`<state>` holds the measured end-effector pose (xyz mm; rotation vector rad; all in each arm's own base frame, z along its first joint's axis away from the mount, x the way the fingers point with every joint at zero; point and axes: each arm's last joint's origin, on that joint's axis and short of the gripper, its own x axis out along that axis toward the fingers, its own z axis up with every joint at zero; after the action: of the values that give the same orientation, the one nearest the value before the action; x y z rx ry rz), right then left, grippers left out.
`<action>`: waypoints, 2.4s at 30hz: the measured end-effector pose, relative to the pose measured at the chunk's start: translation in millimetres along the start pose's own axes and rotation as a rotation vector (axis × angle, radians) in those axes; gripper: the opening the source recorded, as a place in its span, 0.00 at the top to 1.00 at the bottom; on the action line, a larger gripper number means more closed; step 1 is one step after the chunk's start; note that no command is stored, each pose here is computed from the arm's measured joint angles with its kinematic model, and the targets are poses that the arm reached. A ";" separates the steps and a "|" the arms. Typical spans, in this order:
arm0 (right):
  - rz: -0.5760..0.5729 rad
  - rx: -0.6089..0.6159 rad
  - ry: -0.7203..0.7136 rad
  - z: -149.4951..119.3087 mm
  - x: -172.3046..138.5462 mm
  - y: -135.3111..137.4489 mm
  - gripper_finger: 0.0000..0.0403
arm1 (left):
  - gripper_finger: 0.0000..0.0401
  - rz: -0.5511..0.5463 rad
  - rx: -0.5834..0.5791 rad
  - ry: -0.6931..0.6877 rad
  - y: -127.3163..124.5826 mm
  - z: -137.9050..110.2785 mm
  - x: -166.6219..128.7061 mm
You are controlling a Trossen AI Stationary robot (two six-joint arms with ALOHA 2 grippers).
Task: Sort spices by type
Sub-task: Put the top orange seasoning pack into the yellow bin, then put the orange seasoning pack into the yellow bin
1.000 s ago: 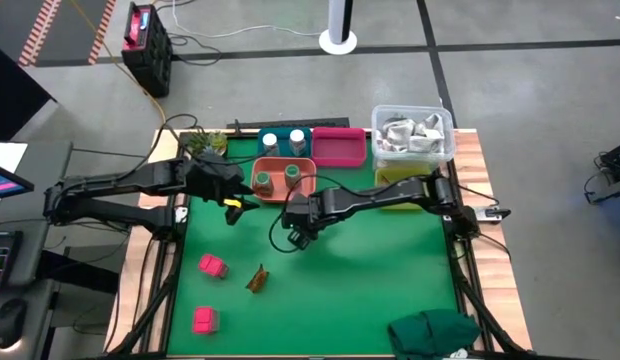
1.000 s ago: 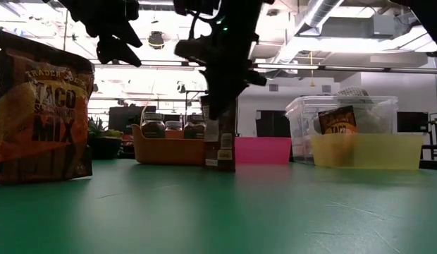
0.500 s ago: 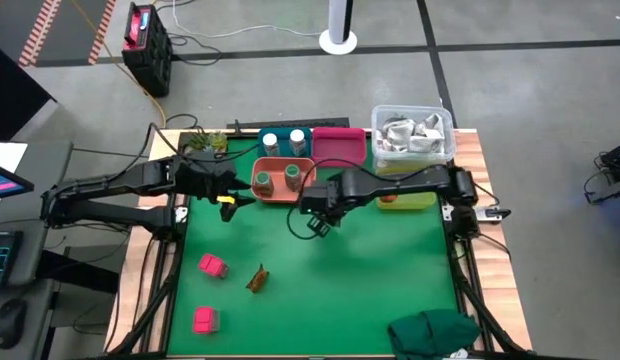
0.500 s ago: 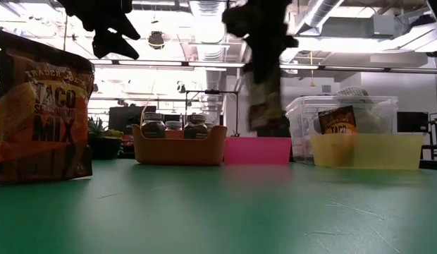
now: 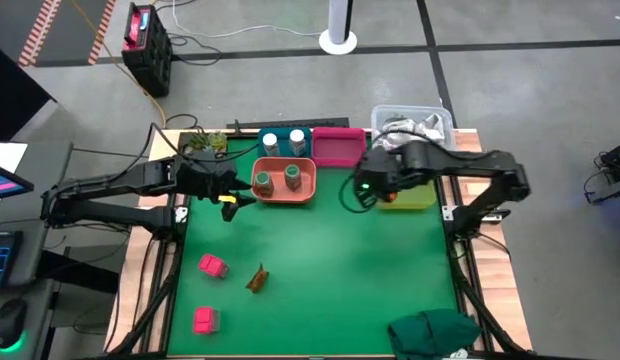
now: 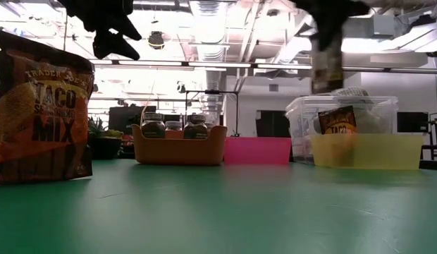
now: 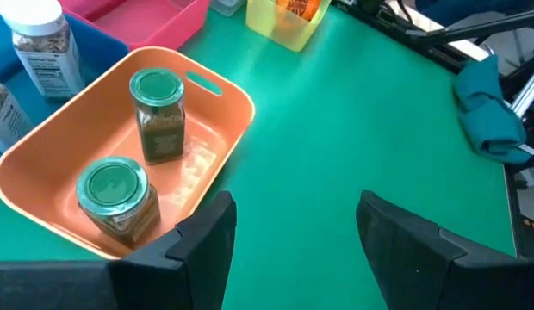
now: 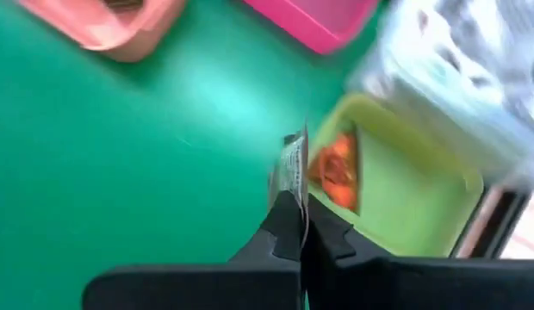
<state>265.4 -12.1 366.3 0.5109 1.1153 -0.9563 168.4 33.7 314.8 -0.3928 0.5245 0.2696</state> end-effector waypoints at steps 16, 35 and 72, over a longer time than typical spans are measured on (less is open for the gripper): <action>0.019 0.296 0.001 -78.1 9.6 -91.5 0.96 | 0.43 0.002 -0.009 0.004 0.2 -0.4 -0.1; -0.059 0.305 -0.096 -39.0 63.6 -103.8 0.93 | 0.43 0.030 -0.020 -0.025 0.7 1.5 -0.1; 0.018 0.303 0.017 -63.6 143.3 -98.4 0.63 | 0.43 0.057 -0.083 -0.039 4.8 3.2 -0.3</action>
<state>166.6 -69.8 220.8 0.7746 0.9834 -1.1133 167.8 39.3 316.1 -0.4523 0.4876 0.3543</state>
